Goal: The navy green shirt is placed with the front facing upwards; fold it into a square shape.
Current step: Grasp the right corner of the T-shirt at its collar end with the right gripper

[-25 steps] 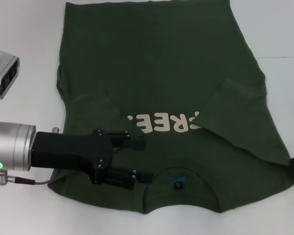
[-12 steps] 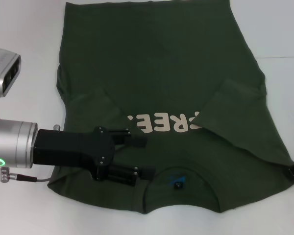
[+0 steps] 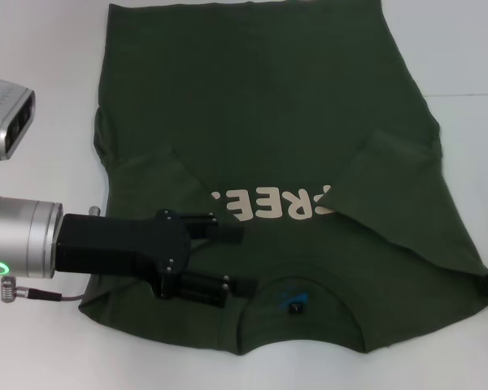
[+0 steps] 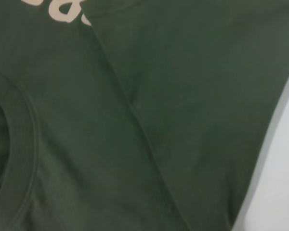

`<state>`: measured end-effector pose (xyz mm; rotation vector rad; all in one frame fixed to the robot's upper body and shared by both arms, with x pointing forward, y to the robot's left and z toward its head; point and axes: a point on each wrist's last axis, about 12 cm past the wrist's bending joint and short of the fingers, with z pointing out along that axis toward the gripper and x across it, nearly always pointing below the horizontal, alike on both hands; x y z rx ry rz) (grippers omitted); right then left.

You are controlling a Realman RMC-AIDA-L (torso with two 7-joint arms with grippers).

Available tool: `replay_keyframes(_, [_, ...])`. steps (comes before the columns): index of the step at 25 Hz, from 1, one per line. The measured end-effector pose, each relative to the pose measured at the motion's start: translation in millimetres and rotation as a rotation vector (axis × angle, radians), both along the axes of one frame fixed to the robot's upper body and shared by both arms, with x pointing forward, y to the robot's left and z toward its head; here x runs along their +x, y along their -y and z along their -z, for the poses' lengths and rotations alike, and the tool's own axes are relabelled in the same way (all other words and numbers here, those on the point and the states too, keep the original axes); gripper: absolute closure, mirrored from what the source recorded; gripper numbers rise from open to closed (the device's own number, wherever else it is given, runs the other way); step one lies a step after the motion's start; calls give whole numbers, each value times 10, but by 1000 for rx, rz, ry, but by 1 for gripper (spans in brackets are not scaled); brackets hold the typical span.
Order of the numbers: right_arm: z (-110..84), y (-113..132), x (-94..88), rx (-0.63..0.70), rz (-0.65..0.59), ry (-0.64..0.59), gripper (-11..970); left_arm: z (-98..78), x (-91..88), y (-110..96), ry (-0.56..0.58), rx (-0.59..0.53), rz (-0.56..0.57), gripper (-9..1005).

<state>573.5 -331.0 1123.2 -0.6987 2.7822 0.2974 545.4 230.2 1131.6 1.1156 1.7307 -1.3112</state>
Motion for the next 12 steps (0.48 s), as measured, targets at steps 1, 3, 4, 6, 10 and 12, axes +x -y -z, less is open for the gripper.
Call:
replay_keyframes(1, [10,-7,1,1,-1,-4,258,0,1,0,0,1,-1,59])
replay_keyframes(3, [26,-22,2,5,-4,-11,301,2,4,-1,1,1,-4,59])
replay_keyframes(4, [30,-24,3,6,-4,-12,333,3,5,-2,1,2,-5,59])
replay_keyframes(6, [33,-26,4,6,-4,-13,397,4,5,-2,1,2,-6,59])
replay_keyframes(10, [33,-25,8,6,0,-10,426,2,8,0,2,2,-5,59])
replay_keyframes(12, [32,-24,13,5,3,-7,424,2,8,0,2,2,-6,60])
